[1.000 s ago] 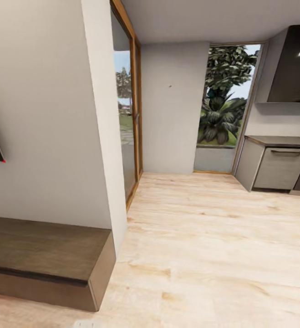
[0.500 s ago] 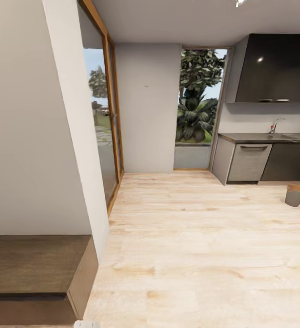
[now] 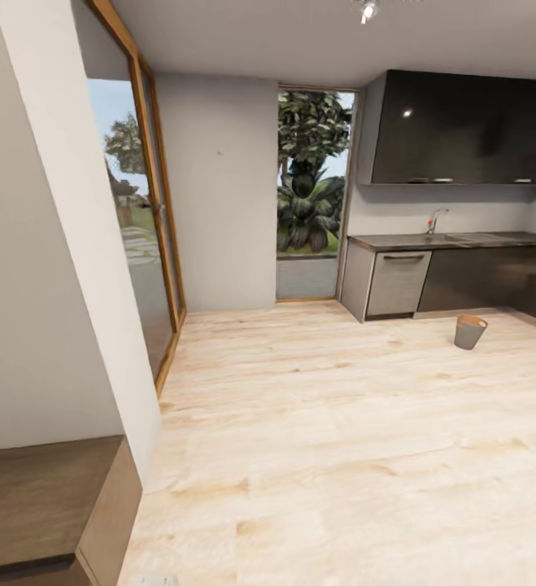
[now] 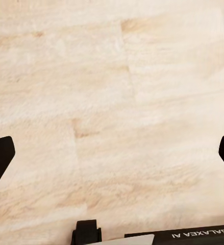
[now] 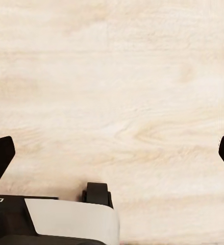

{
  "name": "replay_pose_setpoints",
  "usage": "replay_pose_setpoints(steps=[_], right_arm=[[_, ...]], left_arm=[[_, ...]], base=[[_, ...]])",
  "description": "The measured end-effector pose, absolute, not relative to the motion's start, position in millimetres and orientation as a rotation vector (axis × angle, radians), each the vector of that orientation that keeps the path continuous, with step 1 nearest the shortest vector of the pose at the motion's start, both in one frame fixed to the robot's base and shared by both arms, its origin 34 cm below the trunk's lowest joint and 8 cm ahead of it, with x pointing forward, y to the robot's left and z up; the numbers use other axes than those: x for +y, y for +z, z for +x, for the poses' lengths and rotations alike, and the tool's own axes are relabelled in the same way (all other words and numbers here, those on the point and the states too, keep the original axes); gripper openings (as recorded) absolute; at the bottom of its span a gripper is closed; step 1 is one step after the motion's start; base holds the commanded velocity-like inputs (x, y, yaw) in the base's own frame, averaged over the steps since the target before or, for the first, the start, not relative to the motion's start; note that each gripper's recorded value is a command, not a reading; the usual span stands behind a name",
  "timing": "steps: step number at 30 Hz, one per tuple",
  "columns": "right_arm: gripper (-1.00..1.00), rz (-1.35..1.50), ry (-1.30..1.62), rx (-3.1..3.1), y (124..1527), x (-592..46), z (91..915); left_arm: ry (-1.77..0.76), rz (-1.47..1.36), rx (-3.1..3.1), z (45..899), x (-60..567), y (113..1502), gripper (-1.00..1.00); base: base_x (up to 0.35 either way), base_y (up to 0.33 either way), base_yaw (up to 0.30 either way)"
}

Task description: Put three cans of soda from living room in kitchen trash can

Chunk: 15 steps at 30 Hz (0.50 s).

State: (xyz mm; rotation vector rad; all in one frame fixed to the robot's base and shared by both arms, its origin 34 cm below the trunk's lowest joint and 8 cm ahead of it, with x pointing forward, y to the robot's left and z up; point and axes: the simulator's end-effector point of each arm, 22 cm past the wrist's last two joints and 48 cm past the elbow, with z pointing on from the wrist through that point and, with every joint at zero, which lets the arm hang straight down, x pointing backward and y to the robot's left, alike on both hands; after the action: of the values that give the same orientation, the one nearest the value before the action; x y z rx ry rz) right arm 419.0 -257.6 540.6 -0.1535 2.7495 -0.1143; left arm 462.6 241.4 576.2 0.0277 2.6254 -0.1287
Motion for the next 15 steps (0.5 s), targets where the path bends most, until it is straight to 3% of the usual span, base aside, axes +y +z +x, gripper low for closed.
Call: replay_pose_setpoints(steps=[15], right_arm=[[1.00,-0.151,-0.115,2.749,540.6,-257.8,419.0]], left_arm=[[-0.127,0.027,2.625,462.6,241.6,576.3,1.00]], base=[[0.000,0.000,-0.300]])
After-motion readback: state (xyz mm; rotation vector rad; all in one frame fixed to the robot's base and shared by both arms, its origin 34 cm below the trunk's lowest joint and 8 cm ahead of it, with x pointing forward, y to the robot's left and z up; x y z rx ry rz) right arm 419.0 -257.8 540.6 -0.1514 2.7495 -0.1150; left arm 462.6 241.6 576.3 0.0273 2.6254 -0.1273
